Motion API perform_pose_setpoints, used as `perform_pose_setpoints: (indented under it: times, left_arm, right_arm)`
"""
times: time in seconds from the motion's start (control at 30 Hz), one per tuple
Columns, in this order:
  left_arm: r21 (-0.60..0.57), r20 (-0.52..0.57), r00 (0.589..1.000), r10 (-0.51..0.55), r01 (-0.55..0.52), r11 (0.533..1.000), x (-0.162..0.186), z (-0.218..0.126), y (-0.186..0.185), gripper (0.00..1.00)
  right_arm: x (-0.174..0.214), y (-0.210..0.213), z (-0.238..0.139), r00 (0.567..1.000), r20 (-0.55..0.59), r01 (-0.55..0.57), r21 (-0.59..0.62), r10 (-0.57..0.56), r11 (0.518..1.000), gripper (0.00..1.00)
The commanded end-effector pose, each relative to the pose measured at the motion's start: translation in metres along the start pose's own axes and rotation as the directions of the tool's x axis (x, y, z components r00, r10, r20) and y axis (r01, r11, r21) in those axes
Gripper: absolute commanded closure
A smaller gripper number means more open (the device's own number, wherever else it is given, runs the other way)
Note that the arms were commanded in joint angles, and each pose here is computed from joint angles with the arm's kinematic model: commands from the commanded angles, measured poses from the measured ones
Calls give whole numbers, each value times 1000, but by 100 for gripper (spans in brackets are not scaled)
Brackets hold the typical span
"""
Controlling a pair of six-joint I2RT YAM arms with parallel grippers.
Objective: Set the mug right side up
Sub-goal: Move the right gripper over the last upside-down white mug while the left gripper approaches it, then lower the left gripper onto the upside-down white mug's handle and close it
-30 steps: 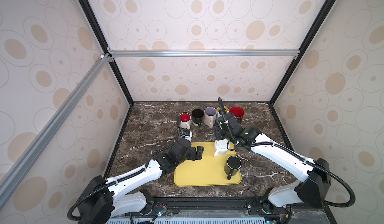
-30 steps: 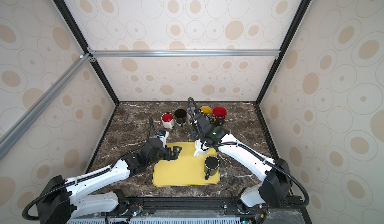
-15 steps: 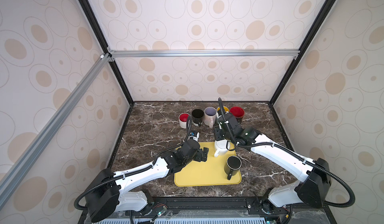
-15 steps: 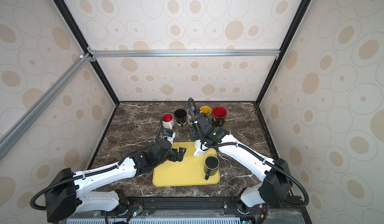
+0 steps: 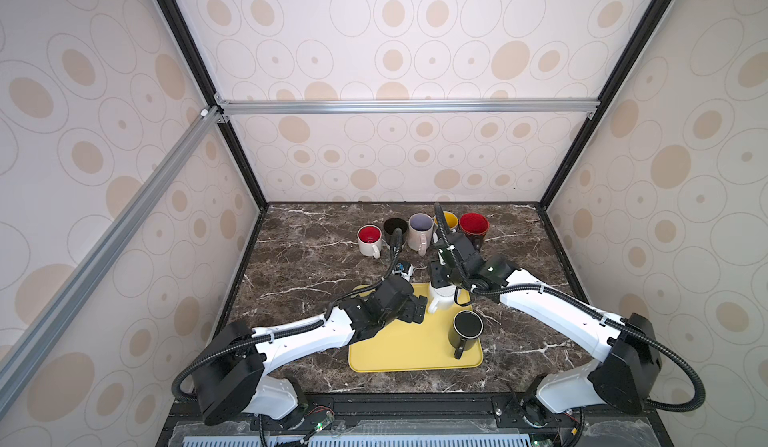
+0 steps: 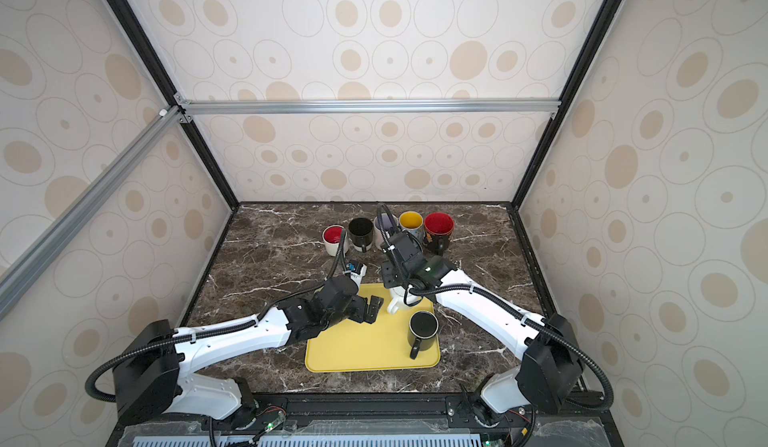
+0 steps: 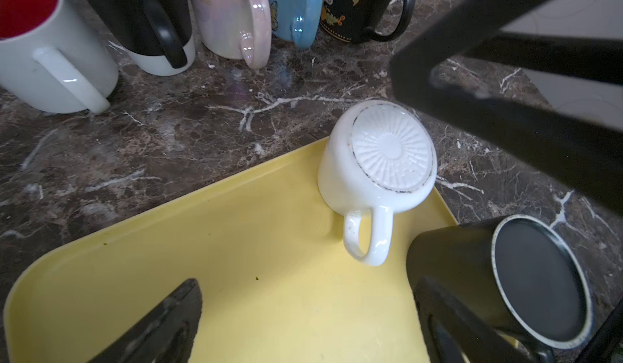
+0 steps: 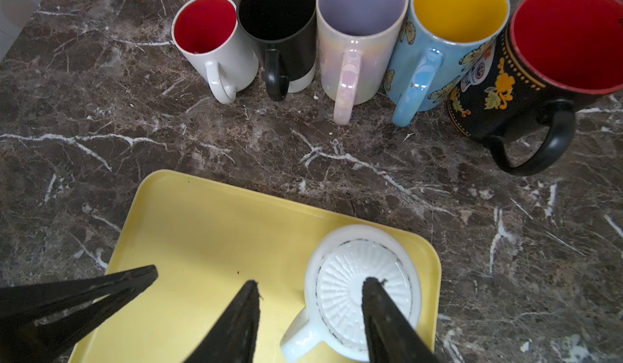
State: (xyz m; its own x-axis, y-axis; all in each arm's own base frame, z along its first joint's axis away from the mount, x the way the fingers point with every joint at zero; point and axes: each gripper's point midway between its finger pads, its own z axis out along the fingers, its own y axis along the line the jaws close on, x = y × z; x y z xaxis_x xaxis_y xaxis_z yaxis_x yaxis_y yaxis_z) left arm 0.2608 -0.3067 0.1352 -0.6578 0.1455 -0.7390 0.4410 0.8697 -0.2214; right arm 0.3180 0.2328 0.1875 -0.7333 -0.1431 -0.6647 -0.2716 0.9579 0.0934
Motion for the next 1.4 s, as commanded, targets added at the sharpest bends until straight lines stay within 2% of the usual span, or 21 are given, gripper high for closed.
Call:
perform_pose_setpoints:
  times: [0.0,0.23,0.47,0.77,1.03,1.37]
  left_arm:
    - [56,10,999,48,-49,997,-14,1,-23,2]
    - [78,-8,994,108,-107,991,-15,7,-37,4]
    - [120,-37,987,156,-151,981,-17,19,-55,10]
    - [87,-127,969,211,-201,976,-1,50,-56,27]
    - [75,-178,957,229,-219,973,14,68,-53,50]
    - [66,-197,950,244,-236,970,10,80,-56,58]
  right_arm:
    - [23,-11,-7,998,-67,-7,22,8,1000,49]
    - [35,-29,-24,994,-101,-48,31,51,998,50]
    - [34,-49,-36,990,-68,-125,31,127,992,51]
    - [43,-60,-38,983,-62,-172,47,174,984,51]
    - [47,-64,-35,979,-53,-193,52,196,980,51]
    - [47,-63,-34,978,-52,-199,44,202,979,51]
